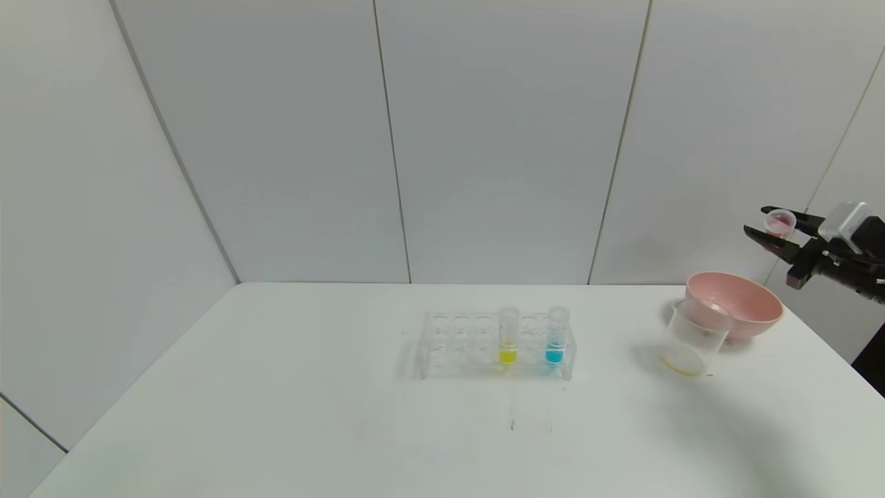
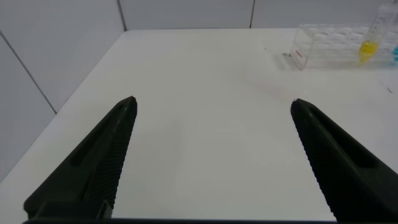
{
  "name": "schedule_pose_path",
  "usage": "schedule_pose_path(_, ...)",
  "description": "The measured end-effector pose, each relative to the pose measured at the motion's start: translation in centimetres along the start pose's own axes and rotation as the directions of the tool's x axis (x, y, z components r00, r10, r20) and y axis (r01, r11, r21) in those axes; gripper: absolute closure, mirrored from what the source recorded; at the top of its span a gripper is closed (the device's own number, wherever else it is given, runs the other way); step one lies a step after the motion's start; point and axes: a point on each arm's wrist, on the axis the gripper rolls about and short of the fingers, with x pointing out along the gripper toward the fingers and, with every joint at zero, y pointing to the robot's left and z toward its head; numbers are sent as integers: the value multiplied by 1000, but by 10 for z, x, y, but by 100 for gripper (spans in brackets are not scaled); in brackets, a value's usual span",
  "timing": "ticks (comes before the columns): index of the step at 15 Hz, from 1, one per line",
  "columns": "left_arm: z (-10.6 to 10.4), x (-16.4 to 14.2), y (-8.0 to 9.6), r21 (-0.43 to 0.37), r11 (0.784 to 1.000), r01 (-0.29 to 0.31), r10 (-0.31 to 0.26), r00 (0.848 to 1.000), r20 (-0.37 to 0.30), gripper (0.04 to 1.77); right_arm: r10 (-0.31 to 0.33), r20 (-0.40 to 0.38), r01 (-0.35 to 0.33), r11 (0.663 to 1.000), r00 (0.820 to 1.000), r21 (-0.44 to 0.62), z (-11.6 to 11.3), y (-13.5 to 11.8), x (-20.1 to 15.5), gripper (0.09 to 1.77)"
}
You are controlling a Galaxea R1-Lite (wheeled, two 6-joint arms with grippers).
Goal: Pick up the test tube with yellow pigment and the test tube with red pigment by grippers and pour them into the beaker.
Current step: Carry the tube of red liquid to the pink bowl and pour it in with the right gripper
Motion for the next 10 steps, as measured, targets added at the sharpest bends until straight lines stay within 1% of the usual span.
schedule_pose_path(3,0,0,0,0,1000,0,0,1000,0,5,36,-4,-36,994,999,-105,-5,10,-2,130)
schedule_pose_path(5,0,0,0,0,1000,0,0,1000,0,5,54,-17,-56,989,998,-134,-8,16,-2,130)
schedule_pose_path(8,0,0,0,0,1000,0,0,1000,0,5,61,-22,-63,987,998,-147,-10,19,-2,130)
schedule_pose_path(10,0,0,0,0,1000,0,0,1000,0,5,63,-22,-66,980,998,-185,-11,21,-1,130)
